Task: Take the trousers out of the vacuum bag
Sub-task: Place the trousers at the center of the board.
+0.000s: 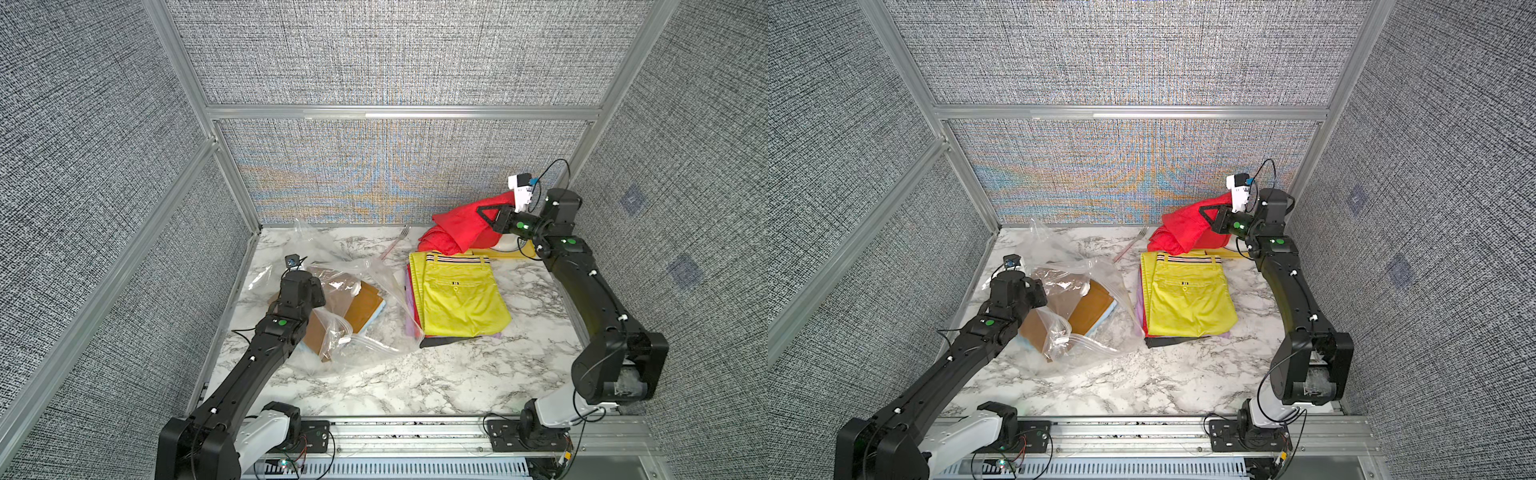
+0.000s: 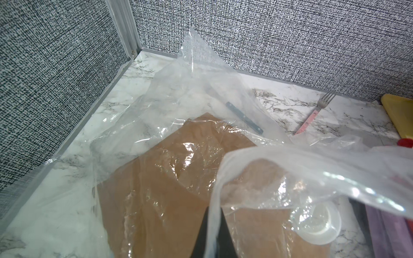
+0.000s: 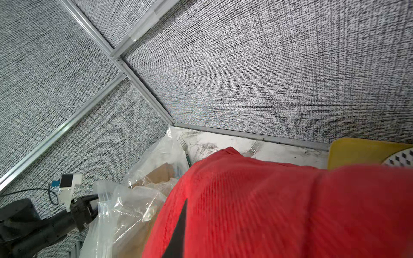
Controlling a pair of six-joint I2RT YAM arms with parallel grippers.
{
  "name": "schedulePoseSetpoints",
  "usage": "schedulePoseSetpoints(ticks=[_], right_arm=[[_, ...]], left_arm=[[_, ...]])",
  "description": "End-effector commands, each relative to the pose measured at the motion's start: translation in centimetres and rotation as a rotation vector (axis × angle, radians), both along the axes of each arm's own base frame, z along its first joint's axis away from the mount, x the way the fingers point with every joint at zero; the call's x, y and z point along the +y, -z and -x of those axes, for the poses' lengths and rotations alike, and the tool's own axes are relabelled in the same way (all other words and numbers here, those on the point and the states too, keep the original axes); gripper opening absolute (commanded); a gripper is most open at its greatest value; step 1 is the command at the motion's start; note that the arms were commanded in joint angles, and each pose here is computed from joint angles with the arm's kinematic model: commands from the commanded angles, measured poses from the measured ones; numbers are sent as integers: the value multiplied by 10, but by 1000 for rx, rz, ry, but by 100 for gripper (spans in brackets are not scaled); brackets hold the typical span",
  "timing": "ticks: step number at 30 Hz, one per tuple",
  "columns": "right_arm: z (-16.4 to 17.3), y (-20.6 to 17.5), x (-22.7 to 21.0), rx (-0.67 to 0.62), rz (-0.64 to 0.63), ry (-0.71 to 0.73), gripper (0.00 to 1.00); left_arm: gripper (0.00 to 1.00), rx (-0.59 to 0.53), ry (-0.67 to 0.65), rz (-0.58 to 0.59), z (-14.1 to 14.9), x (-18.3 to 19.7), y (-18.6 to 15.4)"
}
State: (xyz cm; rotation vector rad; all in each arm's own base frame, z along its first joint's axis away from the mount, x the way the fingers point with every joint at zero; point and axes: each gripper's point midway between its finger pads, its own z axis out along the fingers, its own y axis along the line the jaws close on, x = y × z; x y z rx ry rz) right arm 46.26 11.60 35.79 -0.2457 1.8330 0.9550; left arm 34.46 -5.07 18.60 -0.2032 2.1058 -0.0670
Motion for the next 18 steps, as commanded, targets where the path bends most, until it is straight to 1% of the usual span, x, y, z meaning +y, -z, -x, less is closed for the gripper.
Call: schedulePoseSetpoints(ticks=[1,4,10,14,18], right_arm=[[7,-15,10,-79,-38,-82,0],[15,-5,9,-48,-56,-72,0],[30,22,0,28,-49,14,0],[42,39,-2,90,-69,62,0],[50,67,-7,185,-63,196,0]], left_arm=[[0,-11,-23,-2,-1,4,-3],[0,-11,-21,1,-2,4,-3],[0,-4,-14,0,-1,3,1],[0,-2,-13,-5,0,3,3],[0,0,-10,-5,1,3,5]])
